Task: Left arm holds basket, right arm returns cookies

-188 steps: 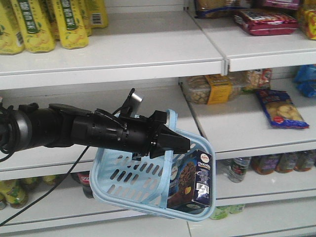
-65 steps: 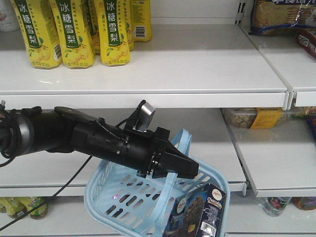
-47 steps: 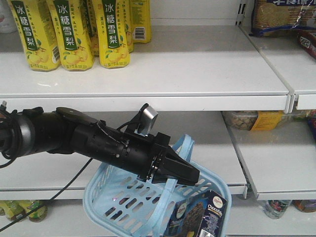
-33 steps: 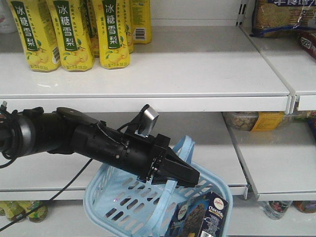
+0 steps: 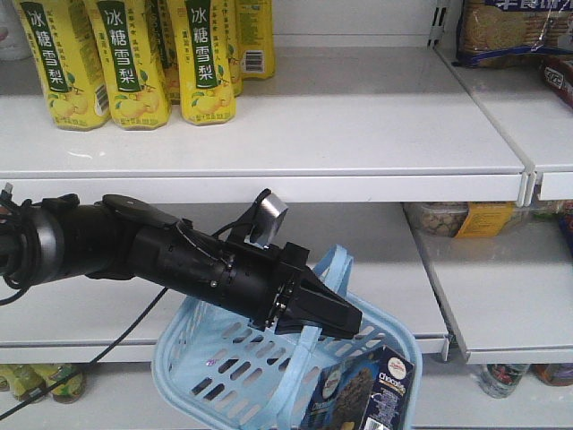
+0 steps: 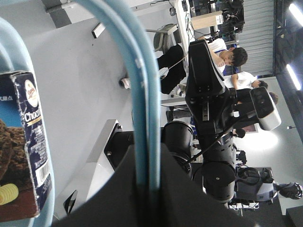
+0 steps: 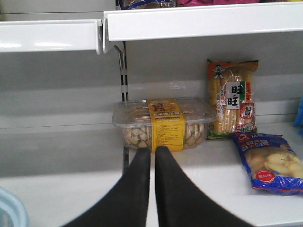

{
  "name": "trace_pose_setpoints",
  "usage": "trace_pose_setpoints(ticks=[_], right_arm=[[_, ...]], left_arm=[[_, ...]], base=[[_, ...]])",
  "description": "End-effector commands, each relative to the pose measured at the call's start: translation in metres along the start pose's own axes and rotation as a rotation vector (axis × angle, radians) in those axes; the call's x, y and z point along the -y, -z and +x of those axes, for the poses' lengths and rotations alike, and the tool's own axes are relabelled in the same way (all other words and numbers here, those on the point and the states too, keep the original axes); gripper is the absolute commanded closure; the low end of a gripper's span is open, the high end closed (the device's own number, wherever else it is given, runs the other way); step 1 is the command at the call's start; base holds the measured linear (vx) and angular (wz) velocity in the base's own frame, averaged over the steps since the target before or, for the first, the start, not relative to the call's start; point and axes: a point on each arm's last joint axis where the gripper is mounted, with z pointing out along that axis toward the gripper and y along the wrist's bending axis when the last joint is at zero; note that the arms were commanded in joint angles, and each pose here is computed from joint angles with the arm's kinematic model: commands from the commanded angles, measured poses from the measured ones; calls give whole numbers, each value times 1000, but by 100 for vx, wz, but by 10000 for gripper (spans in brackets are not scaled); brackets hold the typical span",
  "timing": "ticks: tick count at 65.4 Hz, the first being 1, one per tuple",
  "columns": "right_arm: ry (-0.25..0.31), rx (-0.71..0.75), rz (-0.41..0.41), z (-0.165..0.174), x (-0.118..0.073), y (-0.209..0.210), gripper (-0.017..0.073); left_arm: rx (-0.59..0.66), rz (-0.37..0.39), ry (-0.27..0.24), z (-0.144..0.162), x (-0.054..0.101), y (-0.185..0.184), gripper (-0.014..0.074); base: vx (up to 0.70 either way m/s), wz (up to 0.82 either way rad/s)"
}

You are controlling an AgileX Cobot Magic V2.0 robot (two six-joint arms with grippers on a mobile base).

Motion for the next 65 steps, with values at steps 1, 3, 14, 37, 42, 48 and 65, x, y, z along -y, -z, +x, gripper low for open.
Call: trace_pose_setpoints(ticks=[1, 3, 14, 37, 42, 48, 65], right_arm=[[18, 61, -8, -1, -1, 0, 565], [18, 61, -8, -1, -1, 0, 565], [18, 61, -8, -1, -1, 0, 565], [18, 129, -18, -8, -2, 1, 565], [18, 185, -23, -19, -2, 3, 565], [13, 205, -23, -35, -3, 4, 565], [-14, 41, -7, -78, -3, -17, 565]], left_arm=[[283, 98, -28, -30, 34, 19, 596], [283, 98, -28, -30, 34, 19, 596], [283, 98, -28, -30, 34, 19, 596], [283, 98, -28, -30, 34, 19, 596], [283, 98, -28, -30, 34, 19, 596], [283, 98, -28, -30, 34, 19, 596], [283, 98, -28, -30, 34, 19, 596]], base=[[0, 0], [0, 0], [0, 0], [0, 0], [0, 0], [0, 0], [0, 0]])
